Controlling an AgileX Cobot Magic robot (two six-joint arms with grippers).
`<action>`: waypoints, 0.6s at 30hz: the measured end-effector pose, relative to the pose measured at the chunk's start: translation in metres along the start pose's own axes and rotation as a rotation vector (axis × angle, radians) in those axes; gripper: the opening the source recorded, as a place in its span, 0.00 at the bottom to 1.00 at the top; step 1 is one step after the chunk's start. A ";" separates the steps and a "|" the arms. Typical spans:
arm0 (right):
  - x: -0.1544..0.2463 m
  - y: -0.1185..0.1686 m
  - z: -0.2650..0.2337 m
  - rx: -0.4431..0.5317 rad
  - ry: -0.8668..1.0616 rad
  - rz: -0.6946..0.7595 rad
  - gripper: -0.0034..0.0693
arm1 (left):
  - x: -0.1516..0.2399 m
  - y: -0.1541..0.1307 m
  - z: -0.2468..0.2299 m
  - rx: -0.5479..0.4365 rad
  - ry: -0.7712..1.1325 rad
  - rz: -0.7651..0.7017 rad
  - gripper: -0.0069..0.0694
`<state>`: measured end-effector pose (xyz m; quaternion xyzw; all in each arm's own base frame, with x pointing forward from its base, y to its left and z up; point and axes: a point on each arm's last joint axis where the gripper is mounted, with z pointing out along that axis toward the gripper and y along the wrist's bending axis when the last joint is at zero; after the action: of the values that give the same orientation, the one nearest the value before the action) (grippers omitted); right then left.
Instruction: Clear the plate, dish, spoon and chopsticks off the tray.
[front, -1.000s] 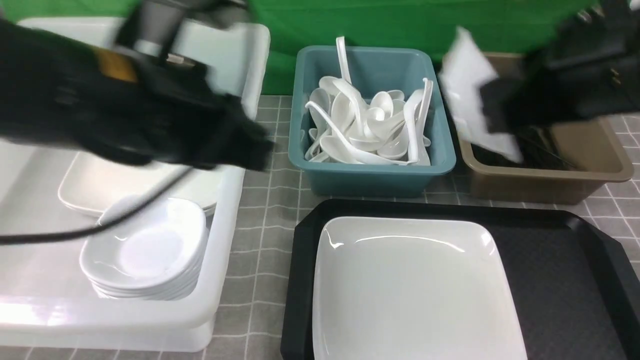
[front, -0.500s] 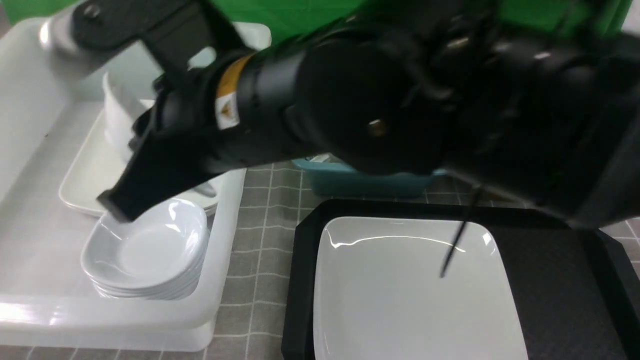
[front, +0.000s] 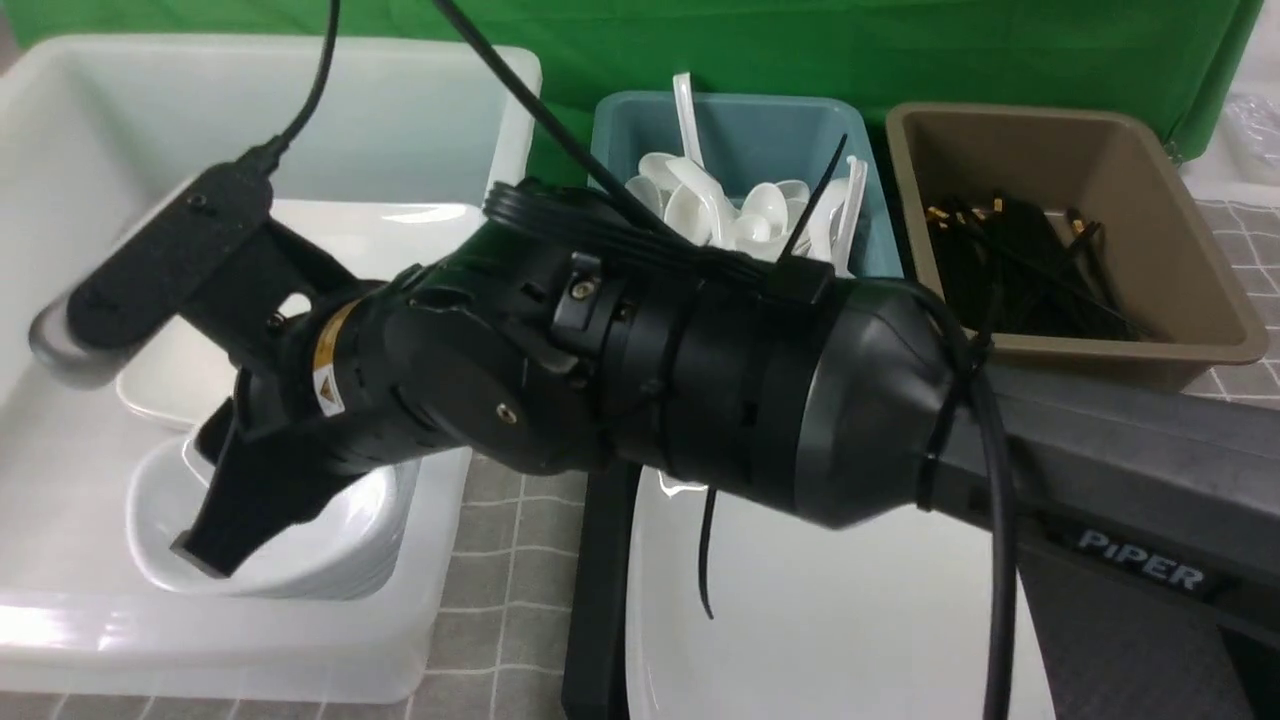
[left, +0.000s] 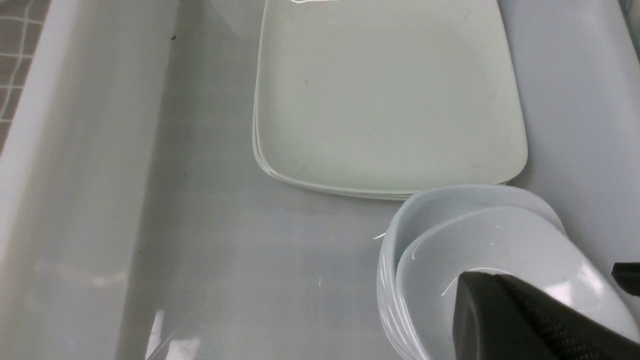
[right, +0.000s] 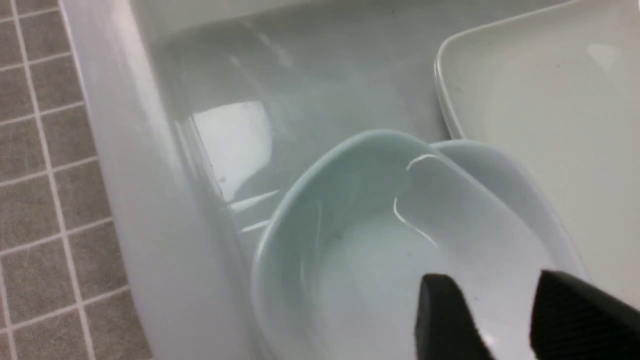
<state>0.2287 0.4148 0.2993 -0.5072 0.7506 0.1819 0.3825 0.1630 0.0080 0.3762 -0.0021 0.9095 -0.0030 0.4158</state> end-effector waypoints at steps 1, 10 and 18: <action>-0.002 0.001 -0.003 -0.001 -0.003 0.000 0.61 | -0.001 0.000 0.000 -0.001 -0.006 0.000 0.09; -0.023 -0.040 -0.106 0.168 0.091 0.025 0.48 | -0.003 -0.013 -0.001 0.115 -0.029 0.012 0.09; 0.032 -0.161 -0.219 0.519 0.334 0.354 0.07 | 0.005 -0.071 -0.001 0.480 -0.014 0.214 0.09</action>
<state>0.2819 0.1824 0.4337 -0.2780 0.9003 -0.0368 0.3329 0.1588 -0.0634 0.3739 0.1930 0.8748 -0.1747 0.4087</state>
